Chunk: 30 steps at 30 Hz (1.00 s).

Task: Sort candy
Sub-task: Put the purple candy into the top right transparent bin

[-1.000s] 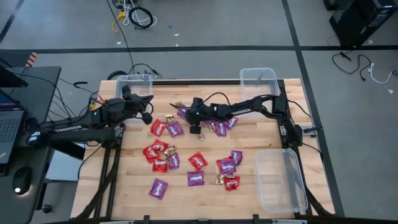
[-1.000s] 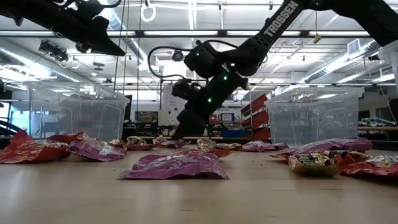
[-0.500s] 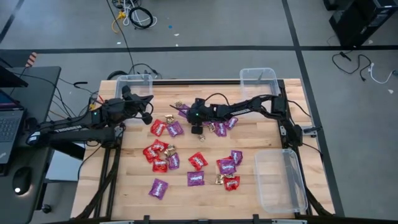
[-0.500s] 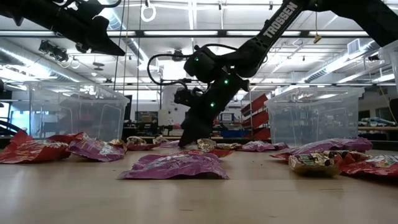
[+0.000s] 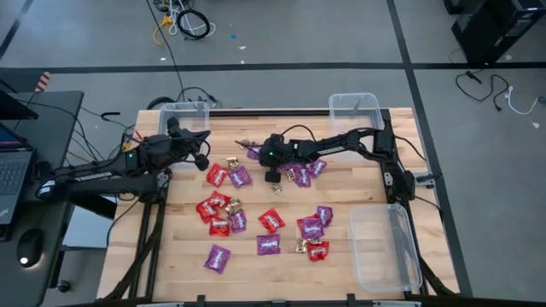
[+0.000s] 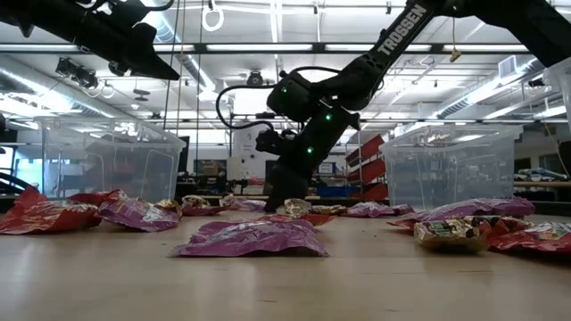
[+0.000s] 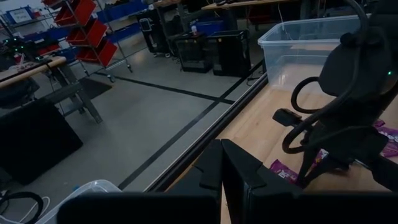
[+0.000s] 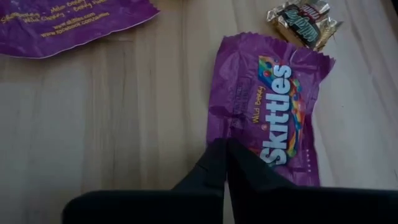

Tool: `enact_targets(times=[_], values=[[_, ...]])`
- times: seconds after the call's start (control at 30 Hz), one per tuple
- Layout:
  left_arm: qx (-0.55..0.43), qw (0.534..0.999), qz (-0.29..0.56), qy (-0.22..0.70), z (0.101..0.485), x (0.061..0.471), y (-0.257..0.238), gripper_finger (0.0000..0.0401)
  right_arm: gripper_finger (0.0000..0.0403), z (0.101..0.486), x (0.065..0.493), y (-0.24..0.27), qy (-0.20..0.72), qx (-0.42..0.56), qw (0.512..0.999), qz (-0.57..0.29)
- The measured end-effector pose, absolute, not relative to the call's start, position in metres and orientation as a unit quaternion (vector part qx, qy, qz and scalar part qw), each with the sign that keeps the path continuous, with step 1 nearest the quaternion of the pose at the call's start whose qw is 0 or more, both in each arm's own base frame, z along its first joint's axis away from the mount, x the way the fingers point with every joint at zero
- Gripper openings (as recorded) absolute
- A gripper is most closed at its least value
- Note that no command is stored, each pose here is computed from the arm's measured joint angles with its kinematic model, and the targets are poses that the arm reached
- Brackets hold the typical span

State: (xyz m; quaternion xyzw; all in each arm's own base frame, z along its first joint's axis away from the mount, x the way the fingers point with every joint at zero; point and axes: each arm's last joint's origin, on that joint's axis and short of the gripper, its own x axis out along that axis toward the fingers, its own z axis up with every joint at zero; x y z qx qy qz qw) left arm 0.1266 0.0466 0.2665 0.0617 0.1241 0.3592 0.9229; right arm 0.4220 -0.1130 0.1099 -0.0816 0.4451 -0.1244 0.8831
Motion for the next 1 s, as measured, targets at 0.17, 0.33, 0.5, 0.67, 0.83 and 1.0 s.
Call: enact_targets(times=[0.17,0.33,0.5,0.67,0.83,1.0], values=[[0.063,0.923,0.359,0.124,0.266,0.127,0.047,0.0009,0.0000,0.115,0.422,-0.108,0.445,-0.089,0.882,-0.129],[0.063,0.923,0.359,0.125,0.266,0.127,0.047,0.0009,0.0000,0.143,0.422,-0.093,0.419,-0.096,0.895,-0.123],[0.063,0.923,0.359,0.125,0.266,0.127,0.047,0.0009,0.0000,0.151,0.423,-0.073,0.416,-0.104,0.897,-0.102],[0.063,0.923,0.359,0.125,0.266,0.127,0.047,0.0009,0.0000,0.154,0.426,-0.060,0.408,-0.135,0.892,-0.141],[0.063,0.923,0.359,0.125,0.266,0.127,0.047,0.0009,0.0004,0.157,0.427,-0.071,0.396,-0.145,0.888,-0.184],[0.061,0.924,0.356,0.124,0.266,0.127,0.046,0.0009,0.0039,0.157,0.426,-0.084,0.386,-0.116,0.900,-0.163]])
